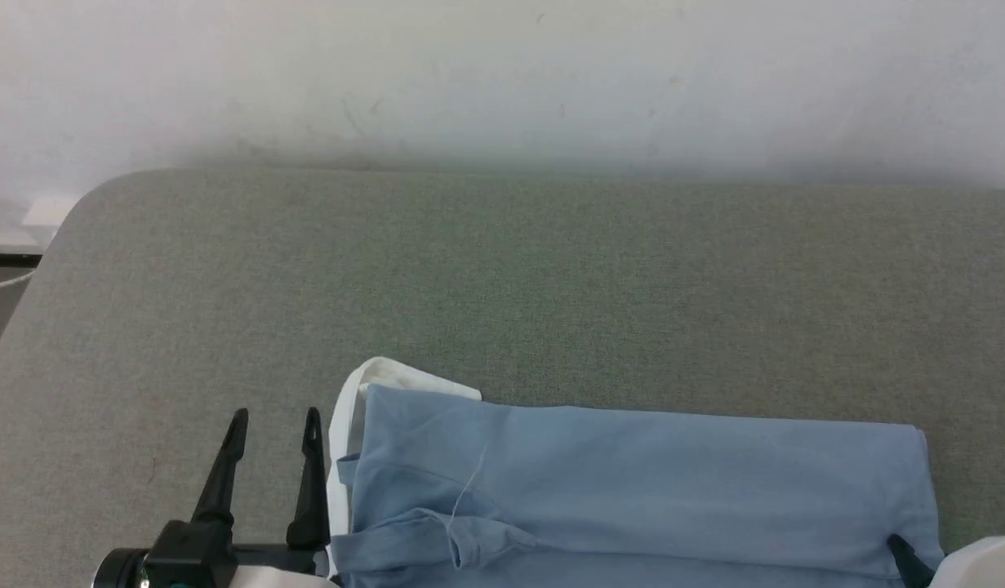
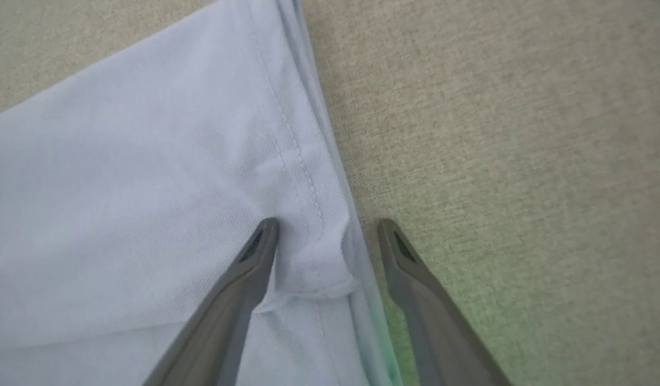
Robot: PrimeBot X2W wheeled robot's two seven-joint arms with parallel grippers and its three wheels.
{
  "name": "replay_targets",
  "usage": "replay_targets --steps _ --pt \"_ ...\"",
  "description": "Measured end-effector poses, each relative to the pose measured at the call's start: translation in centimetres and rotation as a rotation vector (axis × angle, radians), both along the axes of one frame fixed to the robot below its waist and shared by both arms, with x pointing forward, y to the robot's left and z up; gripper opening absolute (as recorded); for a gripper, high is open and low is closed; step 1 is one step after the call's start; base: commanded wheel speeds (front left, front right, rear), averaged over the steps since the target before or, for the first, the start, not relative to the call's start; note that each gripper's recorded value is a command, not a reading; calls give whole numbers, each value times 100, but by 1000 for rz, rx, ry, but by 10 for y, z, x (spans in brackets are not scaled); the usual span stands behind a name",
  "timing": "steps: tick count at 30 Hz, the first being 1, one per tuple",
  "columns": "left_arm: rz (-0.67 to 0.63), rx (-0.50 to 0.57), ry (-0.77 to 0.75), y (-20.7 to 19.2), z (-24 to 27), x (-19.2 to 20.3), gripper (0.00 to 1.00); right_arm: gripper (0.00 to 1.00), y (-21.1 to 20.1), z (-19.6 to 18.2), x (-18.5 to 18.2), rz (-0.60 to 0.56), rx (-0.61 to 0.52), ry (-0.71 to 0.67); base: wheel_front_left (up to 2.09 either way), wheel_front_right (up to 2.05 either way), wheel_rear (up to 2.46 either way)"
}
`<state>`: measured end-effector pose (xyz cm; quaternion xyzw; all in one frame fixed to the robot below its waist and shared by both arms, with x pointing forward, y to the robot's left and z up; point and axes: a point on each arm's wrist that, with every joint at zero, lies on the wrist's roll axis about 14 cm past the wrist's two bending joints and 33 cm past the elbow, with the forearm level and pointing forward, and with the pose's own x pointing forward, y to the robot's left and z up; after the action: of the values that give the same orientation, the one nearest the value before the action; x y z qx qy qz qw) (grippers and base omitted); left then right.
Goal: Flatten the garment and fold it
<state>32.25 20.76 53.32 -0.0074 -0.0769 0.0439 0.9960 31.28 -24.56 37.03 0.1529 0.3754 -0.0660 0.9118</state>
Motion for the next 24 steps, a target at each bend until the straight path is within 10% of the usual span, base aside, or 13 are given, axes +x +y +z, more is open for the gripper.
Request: replay_targets --steps 6,7,8,9,24 --pt "-34 18 32 -5 -10 3 100 100 11 -10 6 30 28 34 0 0 0" --pt "-41 24 38 -6 -11 4 100 72 13 -11 7 38 33 38 0 0 0" --pt "-44 28 43 -6 -13 5 100 22 15 -12 8 46 36 44 0 0 0" --pt "-43 28 47 -5 -14 6 100 0 17 -13 9 59 40 48 0 0 0" --pt "-29 -4 34 -2 -13 1 100 0 -6 2 15 28 4 -28 0 0 0"
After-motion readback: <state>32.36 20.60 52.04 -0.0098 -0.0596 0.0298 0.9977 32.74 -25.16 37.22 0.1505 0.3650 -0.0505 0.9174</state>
